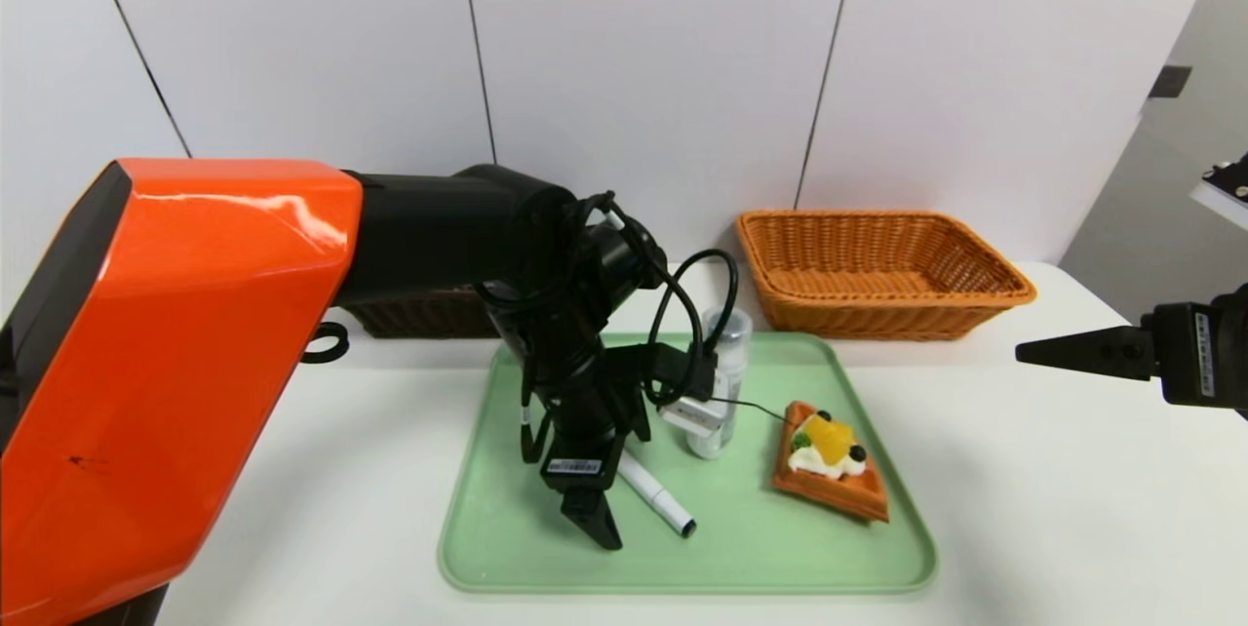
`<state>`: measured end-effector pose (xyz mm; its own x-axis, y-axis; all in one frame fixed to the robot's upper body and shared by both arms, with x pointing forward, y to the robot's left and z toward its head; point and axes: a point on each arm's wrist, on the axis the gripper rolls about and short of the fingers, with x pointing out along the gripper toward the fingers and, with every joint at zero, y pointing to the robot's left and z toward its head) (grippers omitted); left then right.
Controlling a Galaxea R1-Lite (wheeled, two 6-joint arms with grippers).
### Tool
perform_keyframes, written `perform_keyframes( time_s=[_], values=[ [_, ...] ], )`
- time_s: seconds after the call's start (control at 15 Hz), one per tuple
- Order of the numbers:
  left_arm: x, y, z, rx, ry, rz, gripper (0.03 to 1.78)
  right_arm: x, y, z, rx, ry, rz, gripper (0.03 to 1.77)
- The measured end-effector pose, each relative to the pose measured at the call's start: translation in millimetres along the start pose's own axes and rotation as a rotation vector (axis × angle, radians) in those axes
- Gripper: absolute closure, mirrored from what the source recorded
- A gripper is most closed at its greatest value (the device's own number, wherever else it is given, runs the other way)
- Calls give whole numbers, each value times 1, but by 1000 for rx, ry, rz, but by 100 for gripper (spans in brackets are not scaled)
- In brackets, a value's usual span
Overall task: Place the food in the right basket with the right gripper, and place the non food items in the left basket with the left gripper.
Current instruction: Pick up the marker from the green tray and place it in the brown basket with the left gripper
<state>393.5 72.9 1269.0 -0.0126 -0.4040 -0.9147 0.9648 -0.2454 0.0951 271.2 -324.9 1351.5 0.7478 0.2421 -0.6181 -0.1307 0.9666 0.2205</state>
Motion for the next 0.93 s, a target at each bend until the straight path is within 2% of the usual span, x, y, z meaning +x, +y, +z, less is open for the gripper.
perform_keyframes(
  time_s=[0.93],
  values=[
    [-2,-8,-4,-16,25,-47,12,-1,0,-1,0,2,16,10]
  ],
)
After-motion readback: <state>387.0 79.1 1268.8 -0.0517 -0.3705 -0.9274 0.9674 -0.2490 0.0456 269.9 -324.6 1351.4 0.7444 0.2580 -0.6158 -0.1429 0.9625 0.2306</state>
